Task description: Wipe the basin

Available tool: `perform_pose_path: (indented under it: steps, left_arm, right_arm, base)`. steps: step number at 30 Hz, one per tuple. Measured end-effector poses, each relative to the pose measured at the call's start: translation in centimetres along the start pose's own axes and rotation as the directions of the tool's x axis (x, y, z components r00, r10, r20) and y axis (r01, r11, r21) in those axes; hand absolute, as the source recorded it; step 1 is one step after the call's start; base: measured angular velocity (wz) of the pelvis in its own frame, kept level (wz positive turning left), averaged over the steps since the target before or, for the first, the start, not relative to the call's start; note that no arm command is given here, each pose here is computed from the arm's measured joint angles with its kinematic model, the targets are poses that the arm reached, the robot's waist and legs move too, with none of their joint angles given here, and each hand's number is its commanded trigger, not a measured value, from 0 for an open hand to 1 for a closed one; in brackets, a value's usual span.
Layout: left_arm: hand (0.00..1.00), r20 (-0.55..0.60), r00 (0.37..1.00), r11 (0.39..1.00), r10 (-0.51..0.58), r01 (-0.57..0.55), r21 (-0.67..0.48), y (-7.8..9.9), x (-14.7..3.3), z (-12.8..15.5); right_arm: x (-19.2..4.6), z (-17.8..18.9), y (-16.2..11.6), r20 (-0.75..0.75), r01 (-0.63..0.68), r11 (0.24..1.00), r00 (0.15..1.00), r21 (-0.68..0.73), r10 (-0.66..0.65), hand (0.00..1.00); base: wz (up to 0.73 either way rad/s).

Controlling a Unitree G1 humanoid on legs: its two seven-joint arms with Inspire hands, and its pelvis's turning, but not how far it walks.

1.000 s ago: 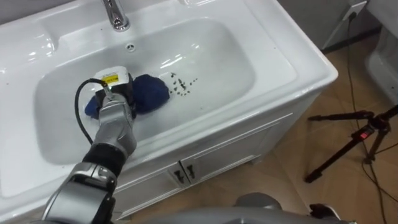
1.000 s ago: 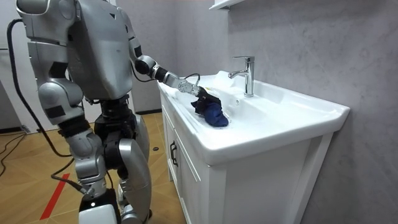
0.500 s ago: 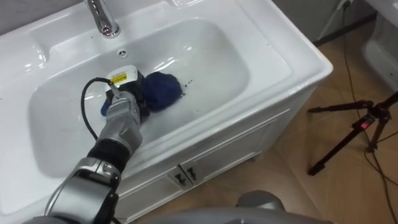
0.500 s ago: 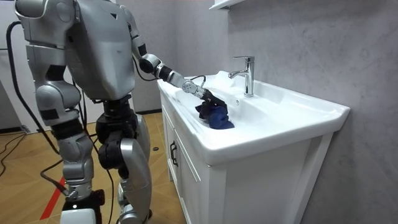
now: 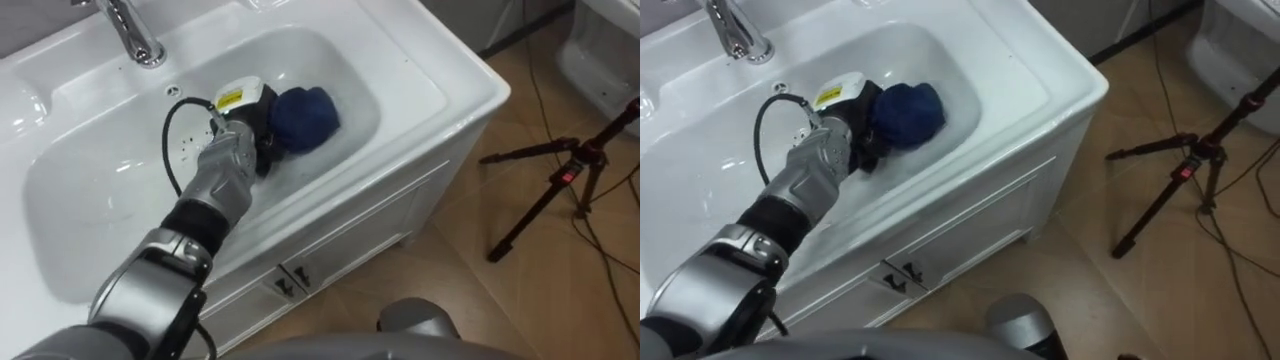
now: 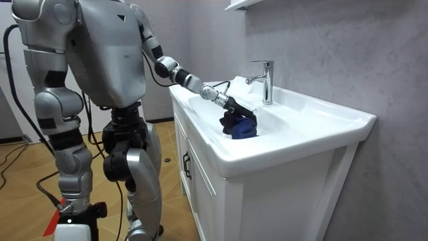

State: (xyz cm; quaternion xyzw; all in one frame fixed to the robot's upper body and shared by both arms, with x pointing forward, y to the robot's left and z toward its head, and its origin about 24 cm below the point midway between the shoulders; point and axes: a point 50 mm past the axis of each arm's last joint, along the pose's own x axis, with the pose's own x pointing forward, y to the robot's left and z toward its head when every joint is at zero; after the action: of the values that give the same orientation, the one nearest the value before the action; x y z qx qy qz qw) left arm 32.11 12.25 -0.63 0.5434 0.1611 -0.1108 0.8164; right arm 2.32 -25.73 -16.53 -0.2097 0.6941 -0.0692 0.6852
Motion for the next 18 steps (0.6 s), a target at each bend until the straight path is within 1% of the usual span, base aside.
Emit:
perform_pose_path:
  steps: [4,8,12,16,18]
  left_arm:
    - [1.00,0.097,0.993,0.998,0.065,-0.066,0.014,1.5,0.0,2.3]
    - [1.00,0.170,0.980,0.994,0.104,-0.108,0.016,2.3,-0.5,3.8]
    - [1.00,0.199,0.973,0.992,0.120,-0.124,0.008,2.7,-0.7,4.5]
    - [1.00,0.237,0.959,0.988,0.153,-0.156,-0.006,3.5,-1.1,5.3]
    - [1.00,0.247,0.956,0.987,0.159,-0.162,-0.007,3.7,-1.2,5.5]
  right_arm:
    - [0.1,0.3,-0.8,-0.005,0.004,1.000,1.000,0.016,-0.003,0.00]
    - [0.1,0.3,-0.9,-0.010,0.009,1.000,1.000,0.015,-0.009,0.00]
    - [0.1,0.1,-0.9,-0.018,0.008,1.000,1.000,0.019,-0.008,0.00]
    - [0.2,-0.1,-0.9,-0.031,0.000,1.000,1.000,0.017,0.000,0.00]
    - [0.2,-0.3,-0.8,-0.038,-0.001,1.000,0.999,0.017,0.002,0.00]
  base:
    - [-0.08]
    - [0.04]
    - [0.07]
    - [0.00]
    - [0.00]
